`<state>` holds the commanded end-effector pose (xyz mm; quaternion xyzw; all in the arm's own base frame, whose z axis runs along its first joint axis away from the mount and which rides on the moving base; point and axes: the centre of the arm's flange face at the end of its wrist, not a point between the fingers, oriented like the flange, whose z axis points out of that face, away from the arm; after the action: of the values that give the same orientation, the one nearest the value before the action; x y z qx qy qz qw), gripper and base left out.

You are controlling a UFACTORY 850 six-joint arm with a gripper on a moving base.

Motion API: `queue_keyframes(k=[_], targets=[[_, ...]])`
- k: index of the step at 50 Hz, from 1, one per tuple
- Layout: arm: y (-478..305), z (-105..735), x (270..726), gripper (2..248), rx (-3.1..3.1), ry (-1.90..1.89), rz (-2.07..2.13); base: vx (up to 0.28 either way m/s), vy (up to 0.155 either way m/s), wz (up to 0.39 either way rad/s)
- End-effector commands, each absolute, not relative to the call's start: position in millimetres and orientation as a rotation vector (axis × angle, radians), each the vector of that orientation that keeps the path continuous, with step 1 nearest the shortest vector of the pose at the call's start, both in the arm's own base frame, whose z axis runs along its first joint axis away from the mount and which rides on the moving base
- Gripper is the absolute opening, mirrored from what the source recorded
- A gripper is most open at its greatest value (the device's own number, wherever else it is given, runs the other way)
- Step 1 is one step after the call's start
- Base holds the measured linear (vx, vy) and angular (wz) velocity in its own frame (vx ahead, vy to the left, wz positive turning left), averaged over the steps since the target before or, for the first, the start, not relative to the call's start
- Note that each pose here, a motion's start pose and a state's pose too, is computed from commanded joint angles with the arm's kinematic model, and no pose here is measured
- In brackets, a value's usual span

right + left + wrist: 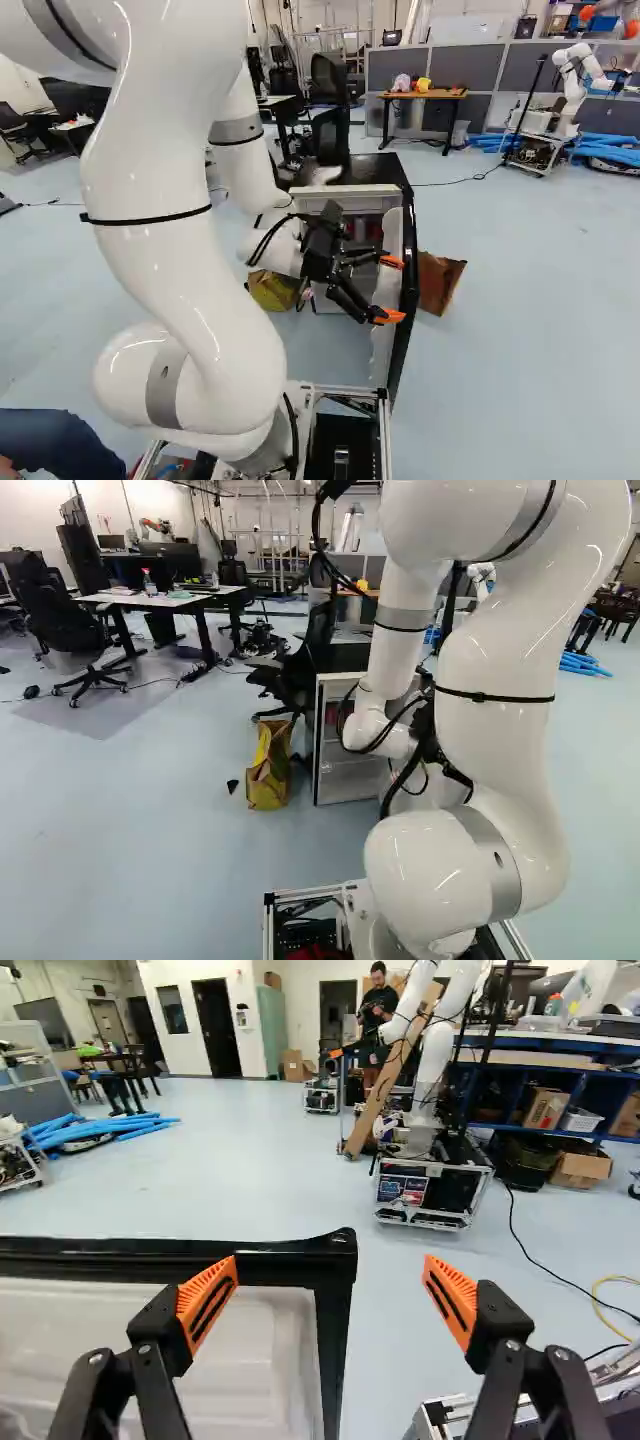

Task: Grab a drink from the fridge

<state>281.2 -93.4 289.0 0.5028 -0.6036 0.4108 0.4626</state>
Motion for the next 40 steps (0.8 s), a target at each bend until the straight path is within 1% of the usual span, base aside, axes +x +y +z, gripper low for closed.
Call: queue_keyframes(k=[40], targets=[[-192,292,336,247,0.988,-1.691,0.938,0.0,0.0,0.0]])
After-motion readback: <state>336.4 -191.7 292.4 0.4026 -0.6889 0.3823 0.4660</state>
